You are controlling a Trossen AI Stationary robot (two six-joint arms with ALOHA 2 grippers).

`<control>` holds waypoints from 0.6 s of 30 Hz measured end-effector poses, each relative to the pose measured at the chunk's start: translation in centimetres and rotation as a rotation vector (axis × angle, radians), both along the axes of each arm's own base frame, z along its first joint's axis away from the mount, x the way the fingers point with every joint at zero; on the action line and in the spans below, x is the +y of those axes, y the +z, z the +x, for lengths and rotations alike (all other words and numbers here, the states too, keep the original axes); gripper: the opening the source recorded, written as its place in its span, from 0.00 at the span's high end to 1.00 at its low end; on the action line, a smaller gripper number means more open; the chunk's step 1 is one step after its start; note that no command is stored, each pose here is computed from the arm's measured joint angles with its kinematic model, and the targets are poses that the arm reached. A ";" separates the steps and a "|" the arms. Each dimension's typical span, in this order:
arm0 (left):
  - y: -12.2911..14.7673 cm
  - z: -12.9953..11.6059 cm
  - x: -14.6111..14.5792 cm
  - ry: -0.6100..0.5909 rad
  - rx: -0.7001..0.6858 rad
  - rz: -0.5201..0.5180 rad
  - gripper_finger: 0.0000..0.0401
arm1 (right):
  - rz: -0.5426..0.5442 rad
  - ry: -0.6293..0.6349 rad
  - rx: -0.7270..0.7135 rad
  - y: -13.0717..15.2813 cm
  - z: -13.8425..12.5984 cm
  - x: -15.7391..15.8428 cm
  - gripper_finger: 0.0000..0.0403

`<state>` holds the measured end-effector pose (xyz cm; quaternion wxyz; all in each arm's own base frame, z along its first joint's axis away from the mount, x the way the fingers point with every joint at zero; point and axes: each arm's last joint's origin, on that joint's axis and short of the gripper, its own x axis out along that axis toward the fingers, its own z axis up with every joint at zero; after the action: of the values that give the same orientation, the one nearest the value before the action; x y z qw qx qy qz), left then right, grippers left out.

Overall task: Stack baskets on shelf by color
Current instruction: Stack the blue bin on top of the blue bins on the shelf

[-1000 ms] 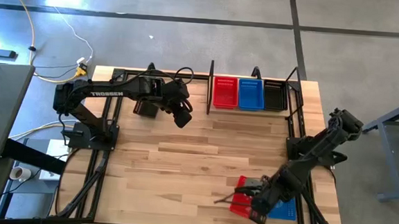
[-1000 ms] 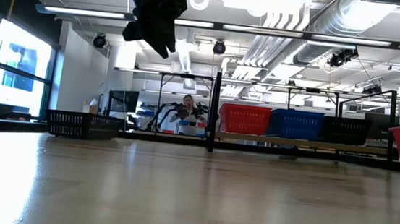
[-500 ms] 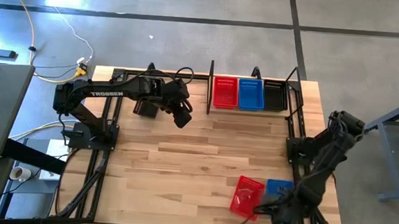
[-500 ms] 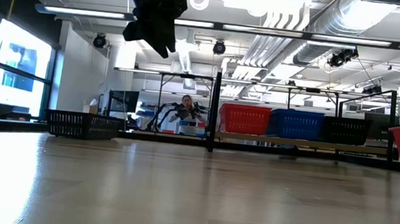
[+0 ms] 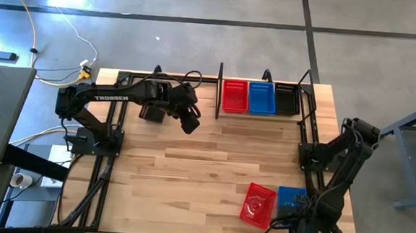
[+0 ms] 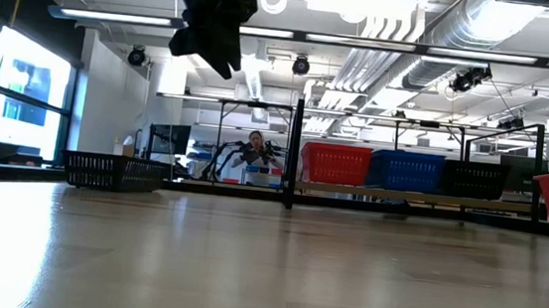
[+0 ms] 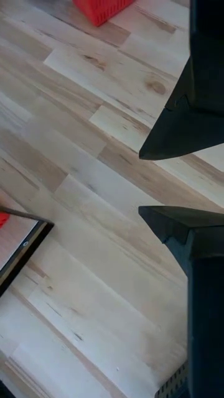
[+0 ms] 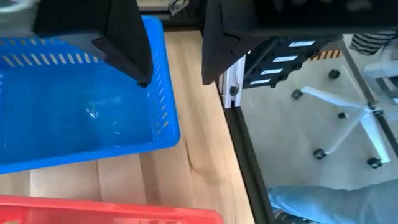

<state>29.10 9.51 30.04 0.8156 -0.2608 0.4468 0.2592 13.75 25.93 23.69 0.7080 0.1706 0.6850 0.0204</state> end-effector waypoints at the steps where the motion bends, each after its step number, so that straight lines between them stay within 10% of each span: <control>1: 0.0 0.0 -0.1 -0.003 0.000 0.000 0.70 | 0.000 0.005 -0.001 -0.2 0.1 0.2 0.67; 18: 0.0 0.1 -0.4 -0.013 0.000 0.003 0.70 | -0.099 0.029 0.122 -4.8 0.8 2.0 0.64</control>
<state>29.24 9.10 30.05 0.8176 -0.2566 0.4481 0.2548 14.59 27.89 18.85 0.6720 0.1265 0.7295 -0.0135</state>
